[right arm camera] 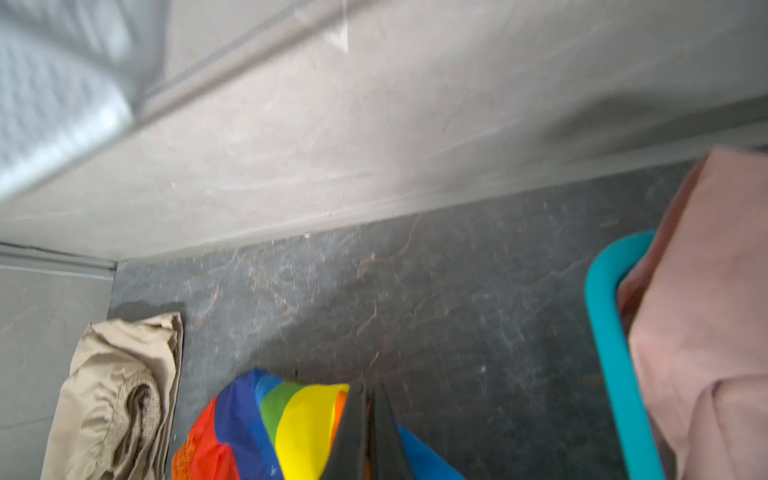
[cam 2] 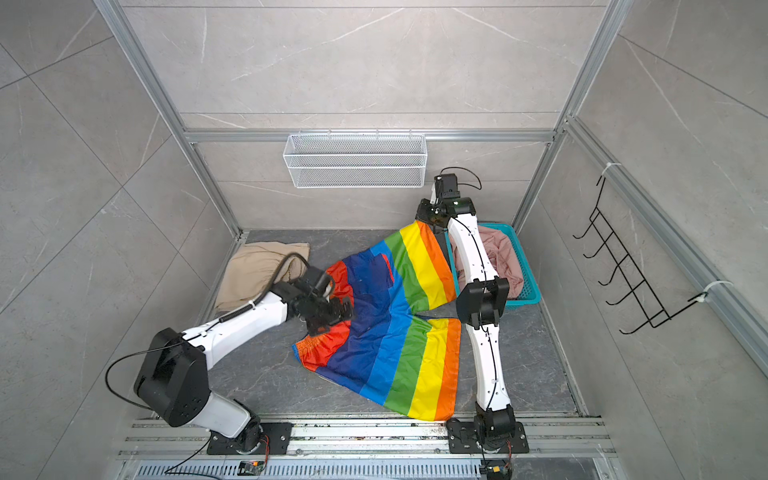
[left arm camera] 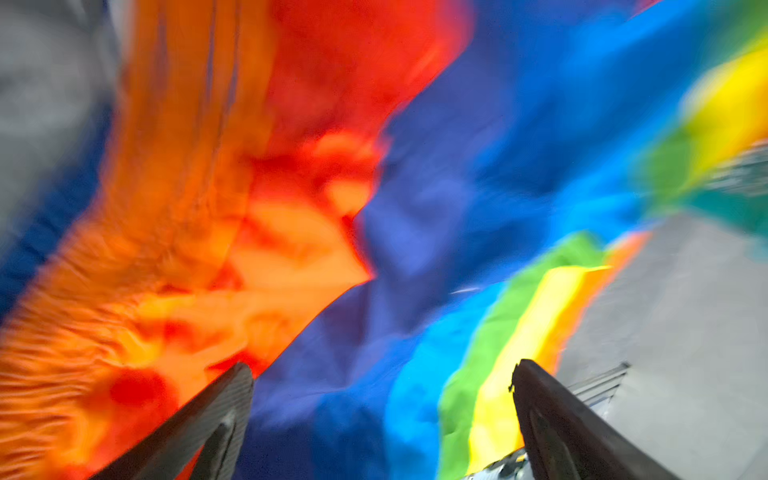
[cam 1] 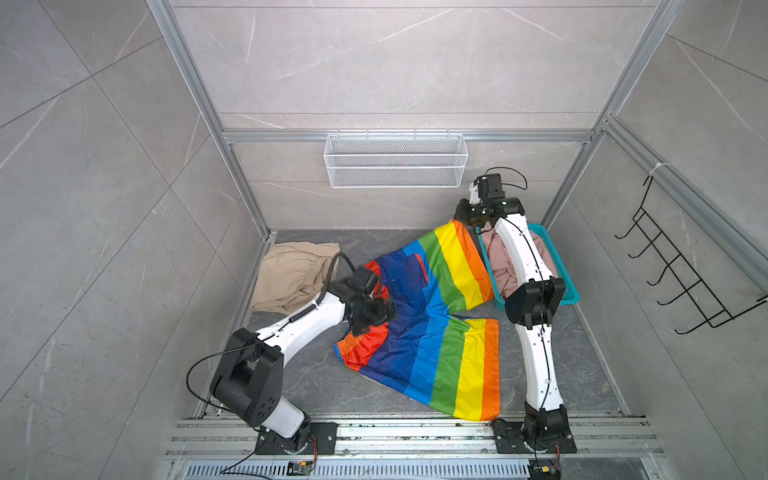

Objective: Fold and stack the shorts

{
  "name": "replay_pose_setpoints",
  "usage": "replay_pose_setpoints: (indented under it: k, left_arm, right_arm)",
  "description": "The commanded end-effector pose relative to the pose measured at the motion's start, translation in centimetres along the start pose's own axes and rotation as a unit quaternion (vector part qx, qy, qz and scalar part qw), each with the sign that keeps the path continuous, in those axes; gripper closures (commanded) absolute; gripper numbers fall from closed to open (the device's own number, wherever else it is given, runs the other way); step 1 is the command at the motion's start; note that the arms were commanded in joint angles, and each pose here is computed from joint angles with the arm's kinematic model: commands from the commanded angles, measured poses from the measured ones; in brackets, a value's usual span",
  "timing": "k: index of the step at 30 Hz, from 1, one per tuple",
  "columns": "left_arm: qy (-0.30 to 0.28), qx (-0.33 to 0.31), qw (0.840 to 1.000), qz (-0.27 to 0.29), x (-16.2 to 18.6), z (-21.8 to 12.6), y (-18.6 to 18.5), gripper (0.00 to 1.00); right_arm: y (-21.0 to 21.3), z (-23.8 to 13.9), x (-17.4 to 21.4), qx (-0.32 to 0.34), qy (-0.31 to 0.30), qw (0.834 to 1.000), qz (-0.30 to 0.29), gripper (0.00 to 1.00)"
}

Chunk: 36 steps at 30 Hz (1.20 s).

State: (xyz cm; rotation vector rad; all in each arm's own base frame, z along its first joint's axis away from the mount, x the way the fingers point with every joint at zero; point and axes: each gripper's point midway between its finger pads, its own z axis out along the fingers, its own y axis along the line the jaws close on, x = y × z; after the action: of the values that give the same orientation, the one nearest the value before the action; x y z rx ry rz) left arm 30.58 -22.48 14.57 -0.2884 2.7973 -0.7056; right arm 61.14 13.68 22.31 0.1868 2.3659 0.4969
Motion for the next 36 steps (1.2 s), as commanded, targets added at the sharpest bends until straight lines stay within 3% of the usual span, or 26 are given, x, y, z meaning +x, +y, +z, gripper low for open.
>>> replay_pose_setpoints:
  k: [1,3,8,18,29,33,36]
  left_arm:
    - [-0.038,-0.047,0.998,-0.015,-6.0,-3.6,4.2,0.01]
    - [-0.058,-0.029,0.997,-0.049,-9.4,-3.4,5.8,0.01]
    - [-0.043,-0.004,0.999,-0.028,-13.3,0.7,5.4,0.05]
    - [-0.039,-0.008,0.999,-0.026,-16.6,6.5,6.5,0.14]
    - [-0.050,-0.010,0.998,-0.022,-18.9,9.3,7.7,0.22]
    - [-0.047,-0.007,0.999,-0.026,-19.1,10.4,8.2,0.29]
    - [-0.047,0.005,0.999,-0.025,-19.4,10.9,8.1,0.41]
  right_arm:
    - [1.2,-1.6,0.4,-0.019,0.004,1.000,-0.010,1.00]
    - [1.5,-1.7,0.7,-0.024,0.006,1.000,-0.011,1.00]
    - [1.7,-2.0,1.4,-0.031,0.015,0.999,-0.016,1.00]
    - [1.8,-2.4,2.7,-0.044,0.024,0.999,-0.019,1.00]
    - [2.0,-2.5,3.3,-0.057,0.029,0.998,-0.011,1.00]
    - [2.2,-2.5,3.2,-0.063,0.028,0.998,-0.007,1.00]
    - [2.2,-2.3,3.4,-0.065,0.034,0.997,-0.004,1.00]
